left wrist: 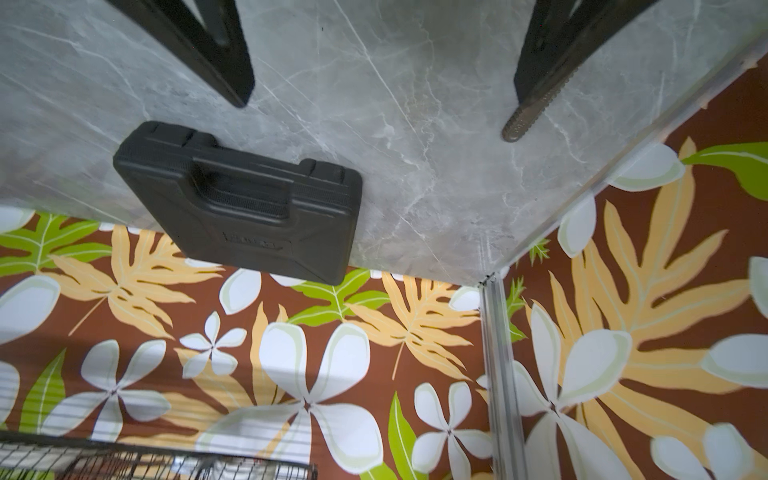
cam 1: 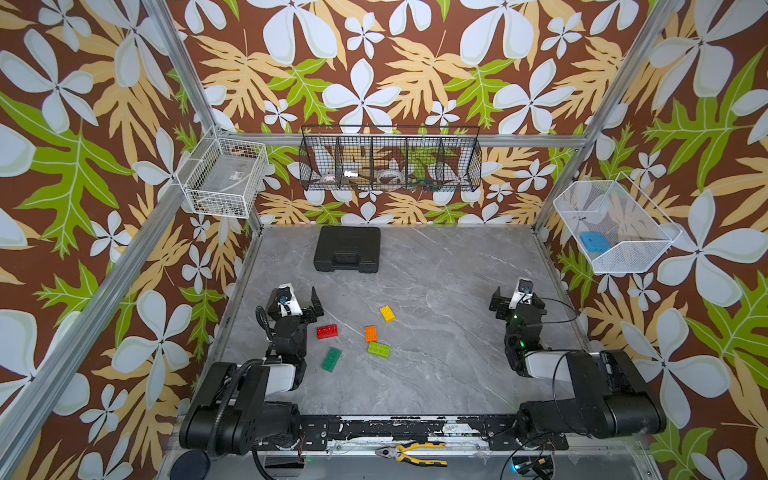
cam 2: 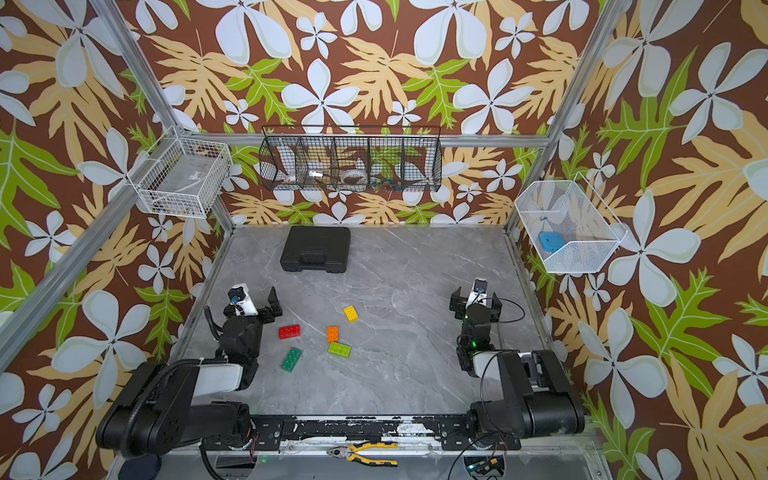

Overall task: Assemble a rectangle with lego
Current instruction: Move the lego brick at the center of the board.

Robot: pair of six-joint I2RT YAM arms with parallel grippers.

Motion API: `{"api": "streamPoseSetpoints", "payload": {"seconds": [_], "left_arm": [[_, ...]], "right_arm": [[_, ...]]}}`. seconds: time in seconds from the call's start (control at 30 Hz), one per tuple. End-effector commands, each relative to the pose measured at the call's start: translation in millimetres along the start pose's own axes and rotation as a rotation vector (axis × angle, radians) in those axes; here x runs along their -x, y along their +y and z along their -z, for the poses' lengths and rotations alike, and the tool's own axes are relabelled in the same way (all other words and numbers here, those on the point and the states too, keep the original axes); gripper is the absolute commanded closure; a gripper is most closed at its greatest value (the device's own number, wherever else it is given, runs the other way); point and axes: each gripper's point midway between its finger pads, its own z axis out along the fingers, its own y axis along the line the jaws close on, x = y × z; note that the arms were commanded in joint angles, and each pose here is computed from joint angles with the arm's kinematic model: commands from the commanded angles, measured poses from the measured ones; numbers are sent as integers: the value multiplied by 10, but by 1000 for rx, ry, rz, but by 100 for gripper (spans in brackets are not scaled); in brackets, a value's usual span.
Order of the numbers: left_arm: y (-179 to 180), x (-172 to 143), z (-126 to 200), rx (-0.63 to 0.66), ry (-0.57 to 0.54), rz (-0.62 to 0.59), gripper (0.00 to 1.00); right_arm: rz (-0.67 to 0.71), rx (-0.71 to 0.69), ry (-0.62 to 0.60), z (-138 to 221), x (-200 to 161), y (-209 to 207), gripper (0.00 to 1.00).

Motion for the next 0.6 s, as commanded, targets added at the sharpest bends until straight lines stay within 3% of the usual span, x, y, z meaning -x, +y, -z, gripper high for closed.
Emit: {"api": "streamPoseSetpoints", "payload": {"seconds": [0.0, 0.1, 0.2, 0.27, 0.33, 0.4, 0.43, 0.47, 0.57], "left_arm": [[91, 241, 79, 98, -60, -3, 0], [153, 464, 167, 164, -90, 76, 0], [209, 702, 237, 196, -111, 229, 0], [222, 771, 241, 222, -63, 338, 0], [133, 816, 230, 193, 6, 430, 0], [64, 833, 271, 164, 61, 560, 0], [-40, 880, 288, 87, 72, 573, 0], [-161, 940, 303, -6, 73, 576, 4], [-420, 991, 281, -126, 160, 557, 17]], "right_arm": [[5, -33, 83, 4, 46, -36, 1], [-73, -80, 108, 82, 252, -116, 1], [-89, -186, 167, 203, 470, -218, 1], [-96, -159, 191, 263, 642, -133, 1], [-252, -165, 219, 290, 683, -120, 1], [-335, 84, 306, 251, 667, 244, 4], [-364, 183, 343, 266, 651, 442, 13], [-380, 212, 393, 300, 600, 591, 20], [-264, 285, 506, 499, 469, 1159, 23]]}}
